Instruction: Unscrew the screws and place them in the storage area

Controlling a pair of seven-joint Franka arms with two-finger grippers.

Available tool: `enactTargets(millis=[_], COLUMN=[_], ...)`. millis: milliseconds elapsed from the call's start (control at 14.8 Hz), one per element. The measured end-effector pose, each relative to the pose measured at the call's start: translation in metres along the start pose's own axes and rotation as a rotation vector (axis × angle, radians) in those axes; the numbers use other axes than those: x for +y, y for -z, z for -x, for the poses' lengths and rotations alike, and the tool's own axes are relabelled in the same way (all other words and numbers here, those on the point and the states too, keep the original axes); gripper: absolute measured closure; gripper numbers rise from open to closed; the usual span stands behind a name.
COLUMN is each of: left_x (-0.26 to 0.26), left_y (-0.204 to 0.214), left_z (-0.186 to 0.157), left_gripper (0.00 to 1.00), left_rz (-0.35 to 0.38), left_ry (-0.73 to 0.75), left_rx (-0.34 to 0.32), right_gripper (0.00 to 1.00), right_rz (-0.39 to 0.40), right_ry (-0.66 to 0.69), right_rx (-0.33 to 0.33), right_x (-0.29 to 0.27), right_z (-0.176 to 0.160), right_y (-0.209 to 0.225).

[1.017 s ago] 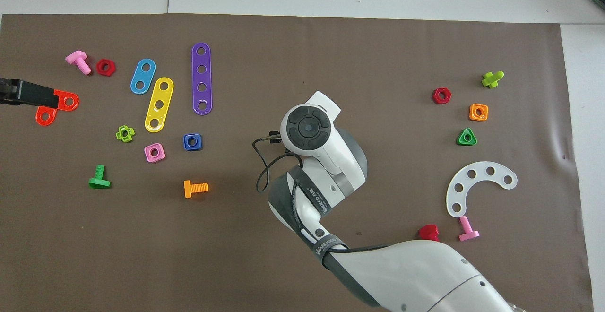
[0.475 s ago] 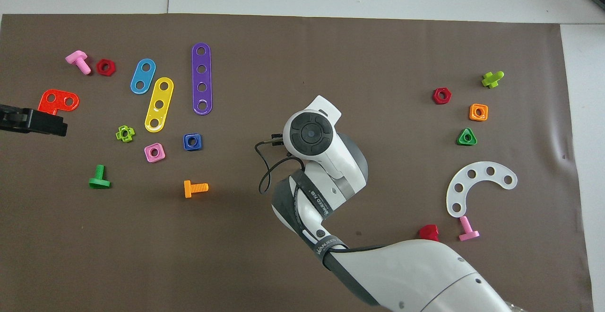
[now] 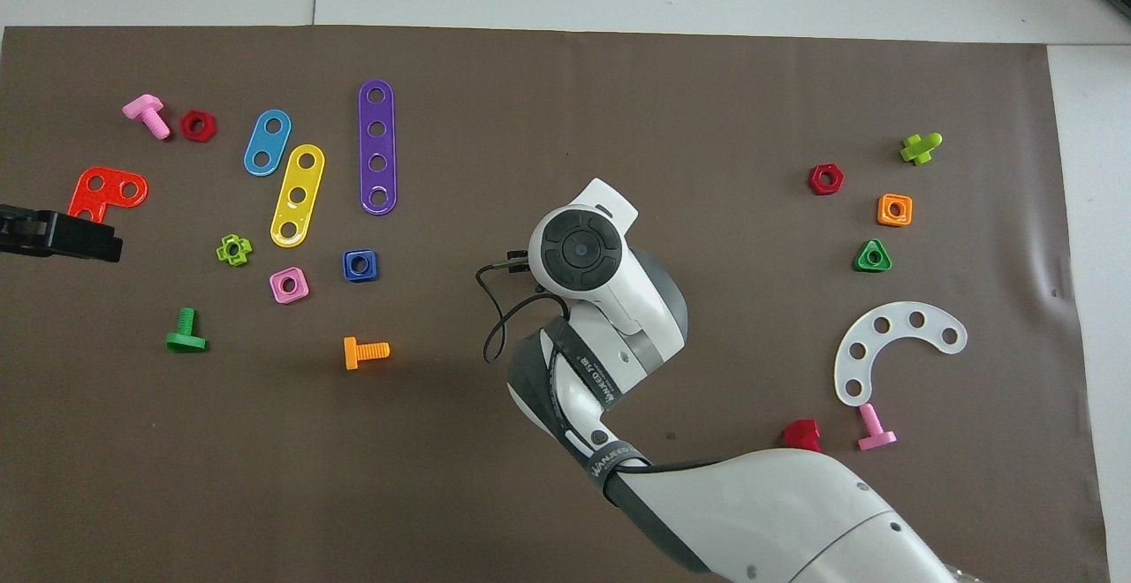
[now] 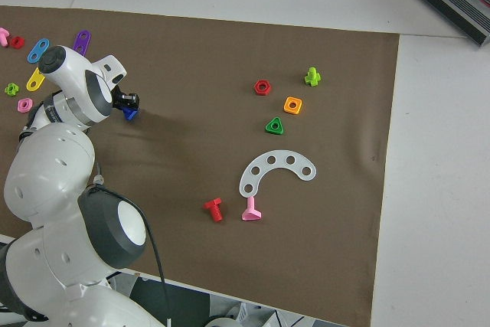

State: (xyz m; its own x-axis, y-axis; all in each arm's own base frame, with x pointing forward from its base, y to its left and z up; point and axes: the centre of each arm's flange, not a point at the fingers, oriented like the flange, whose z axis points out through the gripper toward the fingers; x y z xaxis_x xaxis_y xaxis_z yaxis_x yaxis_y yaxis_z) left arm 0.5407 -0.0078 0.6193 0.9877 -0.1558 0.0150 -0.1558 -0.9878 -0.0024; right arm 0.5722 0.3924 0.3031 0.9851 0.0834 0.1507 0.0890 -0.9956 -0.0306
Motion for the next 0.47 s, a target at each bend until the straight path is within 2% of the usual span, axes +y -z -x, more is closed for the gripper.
enactTargets(millis=[475], left_x=[0.0000], left_y=[0.0002], left_z=[0.0003], left_gripper=[0.00], left_rz=[0.000], left_ry=[0.000], left_rx=[0.000], right_gripper=[0.58], right_rz=[0.000], right_ry=[0.000], right_rx=[0.000], right_x=[0.0000], right_z=[-0.0001], right_y=[0.0007])
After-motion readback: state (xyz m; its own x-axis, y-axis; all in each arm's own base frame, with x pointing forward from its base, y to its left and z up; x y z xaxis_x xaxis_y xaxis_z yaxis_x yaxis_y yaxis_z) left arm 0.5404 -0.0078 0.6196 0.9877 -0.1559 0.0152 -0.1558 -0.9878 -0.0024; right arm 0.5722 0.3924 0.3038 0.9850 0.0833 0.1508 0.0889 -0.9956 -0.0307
